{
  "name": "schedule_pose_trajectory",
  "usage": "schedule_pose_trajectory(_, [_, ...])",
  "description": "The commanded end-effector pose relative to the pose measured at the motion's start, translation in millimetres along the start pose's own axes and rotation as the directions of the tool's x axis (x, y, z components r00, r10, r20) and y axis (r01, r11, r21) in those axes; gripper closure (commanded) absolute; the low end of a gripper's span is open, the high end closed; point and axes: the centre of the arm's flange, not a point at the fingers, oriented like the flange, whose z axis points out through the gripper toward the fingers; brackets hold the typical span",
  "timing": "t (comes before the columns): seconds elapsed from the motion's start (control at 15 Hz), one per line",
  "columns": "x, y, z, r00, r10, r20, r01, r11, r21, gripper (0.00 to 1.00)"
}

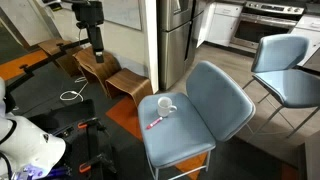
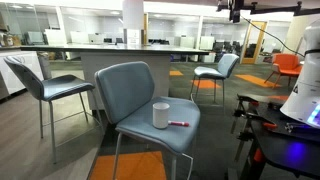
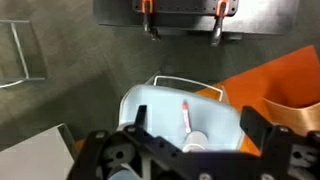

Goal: Move the white mug backwards on the seat

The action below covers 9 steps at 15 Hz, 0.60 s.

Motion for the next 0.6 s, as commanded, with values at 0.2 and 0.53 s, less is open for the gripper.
schedule_pose_trajectory(0.2, [0.0, 0.0, 0.0, 1.0, 0.0, 0.0, 0.0, 1.0, 0.0, 0.0])
schedule_pose_trajectory(0.53, [26.3, -3.0, 12.5, 0.999, -0.004, -0.048, 0.006, 0.999, 0.037, 0.0])
